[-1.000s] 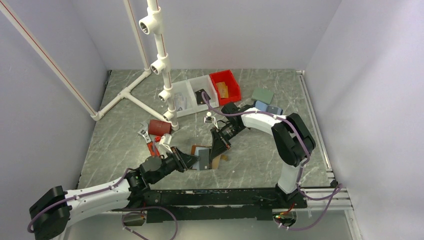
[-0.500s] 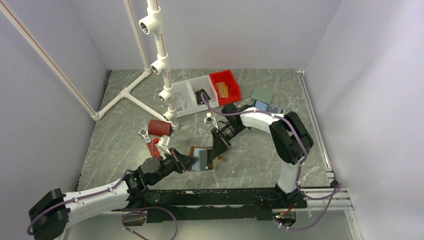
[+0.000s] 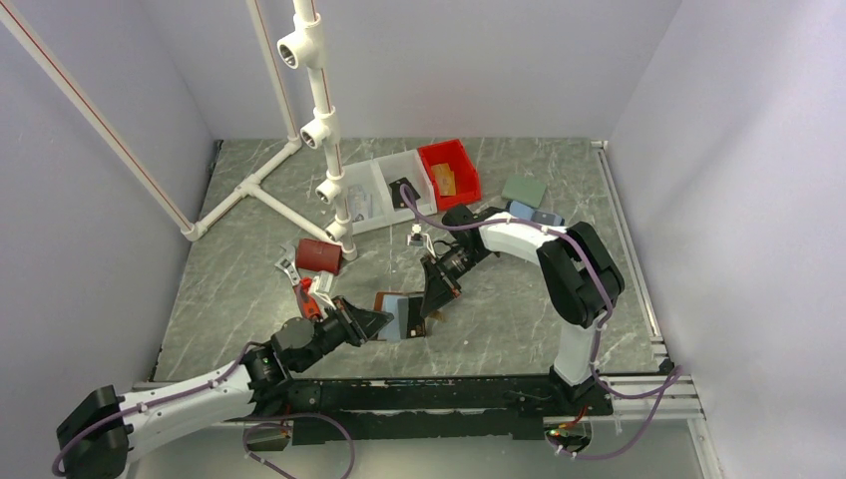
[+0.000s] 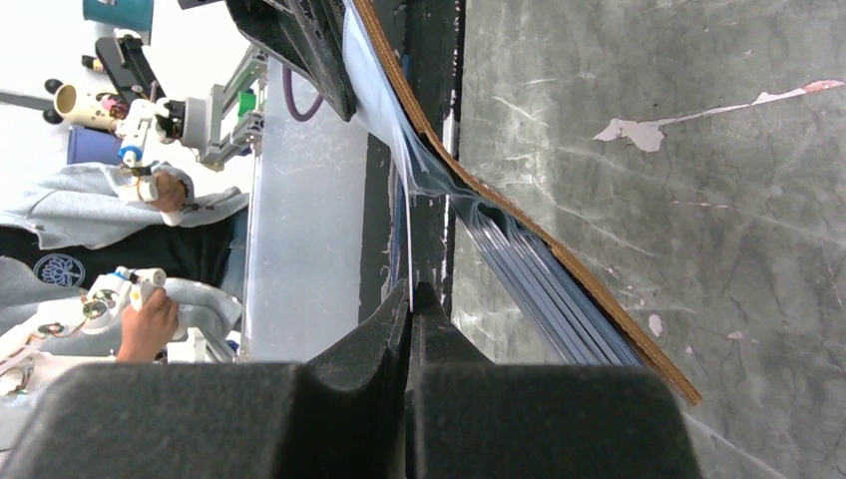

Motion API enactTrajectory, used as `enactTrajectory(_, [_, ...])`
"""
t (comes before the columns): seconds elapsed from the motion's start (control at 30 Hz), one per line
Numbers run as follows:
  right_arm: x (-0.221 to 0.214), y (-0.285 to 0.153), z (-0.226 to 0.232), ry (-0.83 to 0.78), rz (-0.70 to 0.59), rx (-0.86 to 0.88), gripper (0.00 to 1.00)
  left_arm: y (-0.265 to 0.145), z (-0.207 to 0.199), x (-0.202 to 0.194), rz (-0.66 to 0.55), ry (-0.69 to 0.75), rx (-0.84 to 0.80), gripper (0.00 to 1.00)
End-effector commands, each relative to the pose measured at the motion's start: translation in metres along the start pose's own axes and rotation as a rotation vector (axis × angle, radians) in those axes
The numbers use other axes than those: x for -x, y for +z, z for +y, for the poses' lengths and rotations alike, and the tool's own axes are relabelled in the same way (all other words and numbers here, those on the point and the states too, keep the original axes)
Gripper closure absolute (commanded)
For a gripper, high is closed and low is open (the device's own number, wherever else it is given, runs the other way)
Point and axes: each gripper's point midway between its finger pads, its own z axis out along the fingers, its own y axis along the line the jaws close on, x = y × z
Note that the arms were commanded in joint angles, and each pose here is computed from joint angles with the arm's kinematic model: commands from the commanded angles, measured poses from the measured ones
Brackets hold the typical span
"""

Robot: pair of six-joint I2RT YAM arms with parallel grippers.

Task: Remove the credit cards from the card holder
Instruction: Remove the credit card from the card holder, then place the credit card in the storage box.

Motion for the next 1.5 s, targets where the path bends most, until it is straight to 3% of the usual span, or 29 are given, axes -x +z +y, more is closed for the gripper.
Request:
enactTrajectory(0.0, [0.010,-0.004,-0.001,-0.058,-0.007,-0.011,1.00,-0.001,-0.001,0.006,-0.033,-0.014,-0.007,1.00])
enactTrajectory(0.83, [0.017,-0.029,-0.008,-0.073,-0.026,-0.069,1.00,-0.003,0.006,0.004,-0.026,-0.020,0.022,1.00])
enactTrajectory(1.47, [0.054,-0.084,-0.038,-0.129,-0.040,-0.323,1.00,-0.005,0.012,-0.001,0.003,0.013,0.048,1.00])
